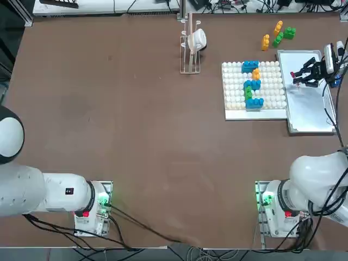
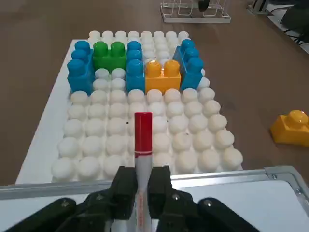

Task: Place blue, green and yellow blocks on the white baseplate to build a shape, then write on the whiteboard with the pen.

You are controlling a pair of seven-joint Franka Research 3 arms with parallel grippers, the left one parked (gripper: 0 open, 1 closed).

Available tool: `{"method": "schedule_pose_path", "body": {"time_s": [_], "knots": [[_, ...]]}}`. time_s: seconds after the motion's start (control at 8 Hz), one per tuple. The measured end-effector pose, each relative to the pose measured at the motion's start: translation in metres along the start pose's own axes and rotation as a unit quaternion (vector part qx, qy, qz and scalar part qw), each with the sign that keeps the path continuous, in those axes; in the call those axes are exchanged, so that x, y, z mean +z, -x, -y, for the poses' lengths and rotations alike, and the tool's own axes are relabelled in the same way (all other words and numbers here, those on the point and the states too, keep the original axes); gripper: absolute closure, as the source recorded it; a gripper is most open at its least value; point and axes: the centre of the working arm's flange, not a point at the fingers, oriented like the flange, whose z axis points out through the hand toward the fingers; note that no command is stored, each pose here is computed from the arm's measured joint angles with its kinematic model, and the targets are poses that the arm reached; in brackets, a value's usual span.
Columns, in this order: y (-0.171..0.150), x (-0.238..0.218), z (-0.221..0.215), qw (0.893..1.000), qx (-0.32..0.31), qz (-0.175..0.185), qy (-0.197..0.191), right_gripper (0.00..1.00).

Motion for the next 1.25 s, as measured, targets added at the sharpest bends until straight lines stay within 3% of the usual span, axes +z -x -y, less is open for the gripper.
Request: {"method": "schedule_pose_path", "body": {"time_s": [0.75, 1.25], "knots": [[0.025, -0.019, -0.006, 1.0, -0.015, -0.003, 0.013, 0.82], [0.018, -0.002, -0.018, 0.999, -0.03, -0.018, 0.0, 0.82]]}}
